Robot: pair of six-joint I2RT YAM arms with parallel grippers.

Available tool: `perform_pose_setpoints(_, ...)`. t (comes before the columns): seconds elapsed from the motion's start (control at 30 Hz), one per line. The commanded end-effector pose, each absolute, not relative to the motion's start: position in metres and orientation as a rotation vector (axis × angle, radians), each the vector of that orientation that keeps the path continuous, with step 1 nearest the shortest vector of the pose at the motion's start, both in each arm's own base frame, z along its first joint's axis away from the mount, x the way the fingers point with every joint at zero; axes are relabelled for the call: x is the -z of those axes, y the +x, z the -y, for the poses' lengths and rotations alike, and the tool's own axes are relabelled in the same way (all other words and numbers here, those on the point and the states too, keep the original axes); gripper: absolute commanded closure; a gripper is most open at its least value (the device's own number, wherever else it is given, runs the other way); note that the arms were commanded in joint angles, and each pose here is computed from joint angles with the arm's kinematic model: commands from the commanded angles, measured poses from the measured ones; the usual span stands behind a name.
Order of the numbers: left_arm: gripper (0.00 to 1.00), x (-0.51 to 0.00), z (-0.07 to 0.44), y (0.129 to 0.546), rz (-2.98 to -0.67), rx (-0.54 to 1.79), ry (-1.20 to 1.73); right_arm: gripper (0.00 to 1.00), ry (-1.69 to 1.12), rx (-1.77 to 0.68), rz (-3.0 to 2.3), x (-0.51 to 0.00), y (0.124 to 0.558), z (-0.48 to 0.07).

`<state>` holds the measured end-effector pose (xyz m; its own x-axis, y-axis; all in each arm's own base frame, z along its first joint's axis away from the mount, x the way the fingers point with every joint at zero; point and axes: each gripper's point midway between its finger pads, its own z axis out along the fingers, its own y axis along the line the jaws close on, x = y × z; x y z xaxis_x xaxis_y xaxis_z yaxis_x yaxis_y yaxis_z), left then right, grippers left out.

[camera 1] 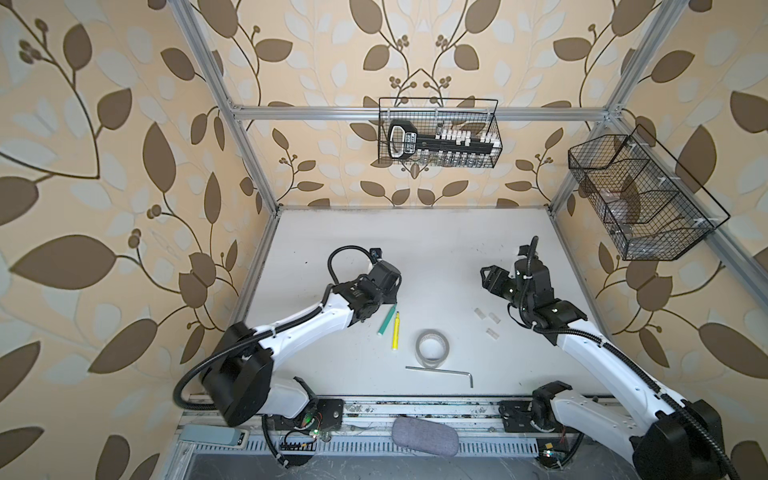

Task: Insert the pens into the pen caps
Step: 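Grasp the pink highlighter with the left gripper and lift it upright, then bring the right gripper to the pink highlighter held by the left gripper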

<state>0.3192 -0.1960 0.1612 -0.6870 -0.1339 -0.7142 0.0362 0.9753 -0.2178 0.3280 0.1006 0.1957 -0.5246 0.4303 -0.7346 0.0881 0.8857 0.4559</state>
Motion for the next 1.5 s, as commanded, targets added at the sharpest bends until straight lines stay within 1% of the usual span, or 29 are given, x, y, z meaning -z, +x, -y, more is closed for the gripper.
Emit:
perform_pose_setpoints(0.0, 1.0, -0.203, 0.209, 0.318, -2.197, 0.429, -0.026, 0.3, 0.281, -0.475, -1.897, -0.252, 0.329, -0.126)
perform_pose_setpoints(0.07, 1.0, -0.206, 0.222, 0.31, -2.164, 0.544, 0.013, 0.27, 0.227, -0.475, -1.884, -0.243, 0.321, -0.14)
perform_pose_setpoints(0.17, 1.0, -0.208, 0.245, 0.297, -2.116, 0.725, 0.102, 0.28, 0.139, -0.539, -1.902, -0.238, 0.315, -0.16)
perform_pose_setpoints(0.27, 1.0, -0.218, 0.261, 0.284, -2.051, 0.836, 0.208, 0.28, 0.071, -0.618, -1.868, -0.25, 0.308, -0.178)
perform_pose_setpoints(0.4, 1.0, -0.223, 0.264, 0.278, -2.009, 0.86, 0.261, 0.28, -0.055, -0.728, -1.788, -0.261, 0.288, -0.206)
perform_pose_setpoints(0.47, 1.0, -0.224, 0.272, 0.274, -2.001, 0.888, 0.308, 0.26, -0.112, -0.843, -1.75, -0.266, 0.277, -0.222)
perform_pose_setpoints(0.63, 1.0, -0.224, 0.29, 0.265, -1.957, 0.952, 0.409, 0.26, -0.178, -1.029, -1.716, -0.269, 0.266, -0.244)
perform_pose_setpoints(0.8, 1.0, -0.22, 0.308, 0.254, -1.941, 0.965, 0.509, 0.26, -0.216, -1.086, -1.755, -0.262, 0.267, -0.261)
perform_pose_setpoints(0.9, 1.0, -0.22, 0.318, 0.248, -1.93, 0.953, 0.557, 0.28, -0.229, -1.086, -1.802, -0.252, 0.271, -0.269)
perform_pose_setpoints(1.0, 1.0, -0.222, 0.323, 0.243, -1.912, 0.943, 0.582, 0.33, -0.232, -1.094, -1.831, -0.246, 0.275, -0.274)
perform_pose_setpoints(1.1, 1.0, -0.223, 0.323, 0.243, -1.904, 0.927, 0.581, 0.42, -0.228, -1.093, -1.842, -0.242, 0.276, -0.275)
perform_pose_setpoints(1.27, 1.0, -0.222, 0.322, 0.242, -1.902, 0.917, 0.583, 0.65, -0.227, -1.111, -1.856, -0.239, 0.277, -0.28)
perform_pose_setpoints(1.4, 1.0, -0.224, 0.32, 0.243, -1.898, 0.908, 0.572, 0.77, -0.221, -1.126, -1.881, -0.232, 0.277, -0.285)
perform_pose_setpoints(1.47, 1.0, -0.224, 0.32, 0.242, -1.892, 0.912, 0.572, 0.85, -0.22, -1.138, -1.889, -0.23, 0.277, -0.287)
